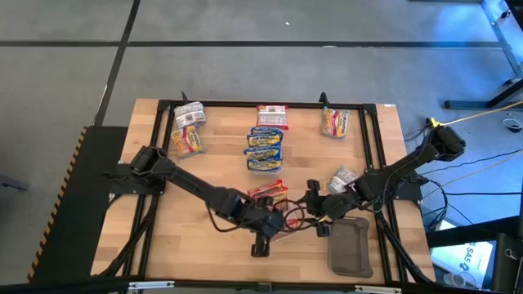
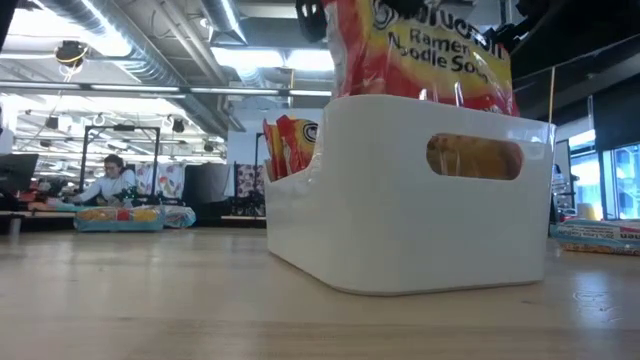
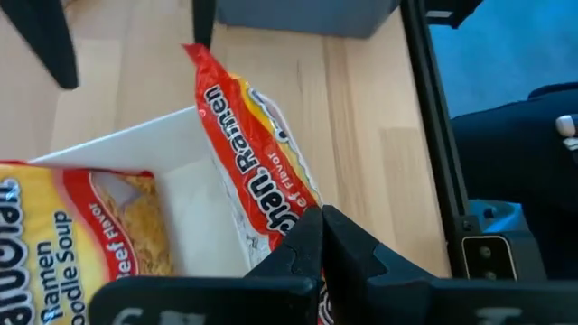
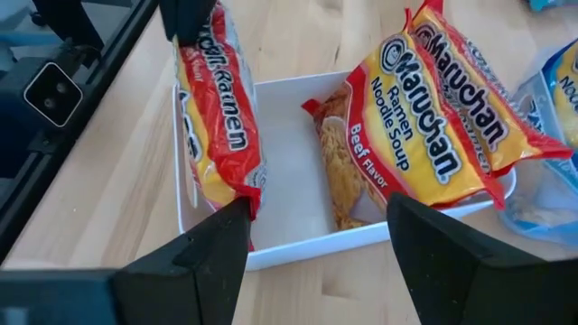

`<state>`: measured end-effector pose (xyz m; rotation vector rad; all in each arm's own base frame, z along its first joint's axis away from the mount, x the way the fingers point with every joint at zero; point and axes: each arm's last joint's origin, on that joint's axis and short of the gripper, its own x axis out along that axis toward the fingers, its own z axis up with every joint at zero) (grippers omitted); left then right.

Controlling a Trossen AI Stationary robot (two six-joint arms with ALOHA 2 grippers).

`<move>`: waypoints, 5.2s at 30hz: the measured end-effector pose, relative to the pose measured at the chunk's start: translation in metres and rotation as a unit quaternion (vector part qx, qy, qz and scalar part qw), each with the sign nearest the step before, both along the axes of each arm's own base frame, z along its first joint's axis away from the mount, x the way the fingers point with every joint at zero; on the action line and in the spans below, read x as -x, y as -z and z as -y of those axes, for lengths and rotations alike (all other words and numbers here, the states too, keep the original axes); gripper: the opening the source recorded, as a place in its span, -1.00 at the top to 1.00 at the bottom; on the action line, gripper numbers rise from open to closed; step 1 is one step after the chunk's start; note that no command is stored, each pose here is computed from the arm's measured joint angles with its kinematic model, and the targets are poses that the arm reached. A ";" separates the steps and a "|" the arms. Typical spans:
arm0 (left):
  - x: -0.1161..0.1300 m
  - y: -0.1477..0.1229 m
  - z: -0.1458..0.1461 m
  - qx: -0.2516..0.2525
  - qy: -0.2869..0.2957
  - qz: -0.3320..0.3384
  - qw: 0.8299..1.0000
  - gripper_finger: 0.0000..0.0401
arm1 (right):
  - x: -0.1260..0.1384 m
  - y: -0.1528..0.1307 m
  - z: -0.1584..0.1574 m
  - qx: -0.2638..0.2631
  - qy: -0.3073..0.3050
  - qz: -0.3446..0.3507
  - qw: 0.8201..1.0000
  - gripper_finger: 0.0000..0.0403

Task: Sort Maruchan noodles
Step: Put the red noodle pack into the white bin

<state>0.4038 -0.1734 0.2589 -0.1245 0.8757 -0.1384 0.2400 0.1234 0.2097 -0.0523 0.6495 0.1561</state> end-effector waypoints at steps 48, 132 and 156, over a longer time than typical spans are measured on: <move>0.093 0.002 -0.111 -0.044 -0.080 0.063 0.994 0.47 | -0.010 -0.015 0.163 0.085 0.252 -0.026 0.963 -0.19; 0.123 0.048 -0.213 -0.071 -0.184 0.111 0.974 0.47 | -0.048 0.046 0.307 -0.109 0.261 -0.404 0.870 1.00; 0.121 0.047 -0.206 -0.083 -0.190 0.121 0.971 0.47 | 0.024 0.024 0.330 -0.206 0.285 -0.270 0.896 -0.32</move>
